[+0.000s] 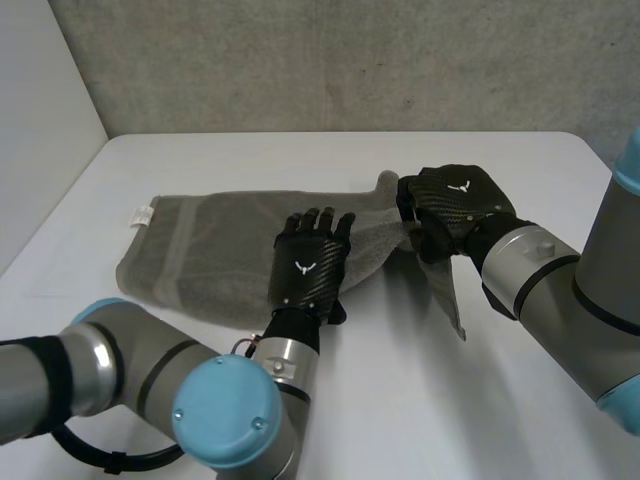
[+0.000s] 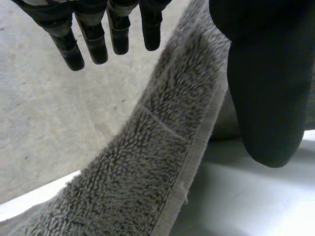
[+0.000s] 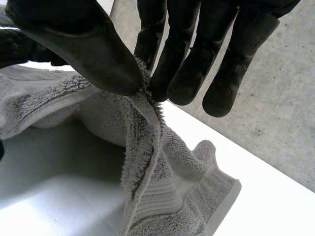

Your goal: Fold the towel.

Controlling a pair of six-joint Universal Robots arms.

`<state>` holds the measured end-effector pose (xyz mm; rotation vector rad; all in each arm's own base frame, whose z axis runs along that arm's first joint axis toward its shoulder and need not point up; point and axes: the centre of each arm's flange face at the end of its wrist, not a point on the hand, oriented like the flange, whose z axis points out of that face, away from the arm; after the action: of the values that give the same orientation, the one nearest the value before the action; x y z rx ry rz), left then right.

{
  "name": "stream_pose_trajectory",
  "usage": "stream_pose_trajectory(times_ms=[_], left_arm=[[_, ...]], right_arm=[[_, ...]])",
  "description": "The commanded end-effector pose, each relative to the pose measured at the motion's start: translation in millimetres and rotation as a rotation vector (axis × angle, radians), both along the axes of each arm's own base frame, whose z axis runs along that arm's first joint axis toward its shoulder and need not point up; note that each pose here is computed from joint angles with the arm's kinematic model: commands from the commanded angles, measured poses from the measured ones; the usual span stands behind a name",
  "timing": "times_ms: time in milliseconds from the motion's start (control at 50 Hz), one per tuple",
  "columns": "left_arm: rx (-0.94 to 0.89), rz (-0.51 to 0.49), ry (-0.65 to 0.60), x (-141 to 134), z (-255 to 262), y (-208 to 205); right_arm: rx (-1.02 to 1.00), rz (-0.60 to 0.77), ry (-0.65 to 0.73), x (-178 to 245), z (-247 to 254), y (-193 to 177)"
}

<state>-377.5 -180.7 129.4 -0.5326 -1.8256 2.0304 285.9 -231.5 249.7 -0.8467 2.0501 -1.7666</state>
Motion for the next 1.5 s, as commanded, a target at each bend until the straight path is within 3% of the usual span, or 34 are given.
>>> stream_pose_trajectory(times_ms=[20, 140, 260, 300, 400, 440, 480, 620, 680, 840, 880, 900, 980, 1140, 1240, 1500], left_arm=[[-0.009, 0.071, 0.025, -3, 3, -4], [-0.013, 0.104, 0.034, -1, 3, -7], [-0.018, 0.228, 0.062, 9, 6, -15], [-0.02, 0.338, 0.064, 24, 9, -32], [-0.04, 0.47, 0.047, 50, 19, -61], [-0.041, 0.47, 0.046, 50, 19, -61], [-0.058, 0.558, 0.023, 75, 27, -85], [-0.057, 0.631, -0.03, 110, 25, -113], [-0.05, 0.597, -0.071, 118, 19, -120], [-0.032, 0.395, -0.133, 118, 17, -108], [-0.012, 0.275, -0.14, 105, 19, -89], [-0.011, 0.274, -0.14, 105, 19, -89], [0.005, 0.113, -0.119, 76, 25, -53], [0.021, 0.043, -0.083, 60, 24, -37], [0.036, -0.045, -0.069, 32, 13, -20], [0.031, -0.115, -0.006, 3, 12, -9]], right_arm=[[0.002, 0.0, -0.001, 0, -1, 0], [0.004, 0.0, 0.001, 0, -1, 0], [0.001, 0.001, 0.0, 0, -1, 0], [0.001, 0.001, 0.0, 0, -1, 0], [0.001, -0.001, 0.002, 0, -1, 0], [0.001, -0.001, 0.002, 0, -1, 0], [0.001, -0.001, 0.002, 0, -1, 0], [-0.002, -0.002, 0.002, -1, 0, -1], [-0.006, 0.0, 0.001, -1, 1, -1], [-0.005, -0.002, 0.003, 0, 0, -1], [-0.006, -0.003, 0.002, 0, 1, -1], [-0.004, -0.006, 0.004, -1, 0, -1], [-0.004, -0.008, 0.004, -1, 0, -2], [-0.005, -0.006, 0.003, -1, 0, -1], [-0.004, -0.008, 0.004, -1, 0, -2], [-0.005, -0.008, 0.003, -1, 0, -3]])
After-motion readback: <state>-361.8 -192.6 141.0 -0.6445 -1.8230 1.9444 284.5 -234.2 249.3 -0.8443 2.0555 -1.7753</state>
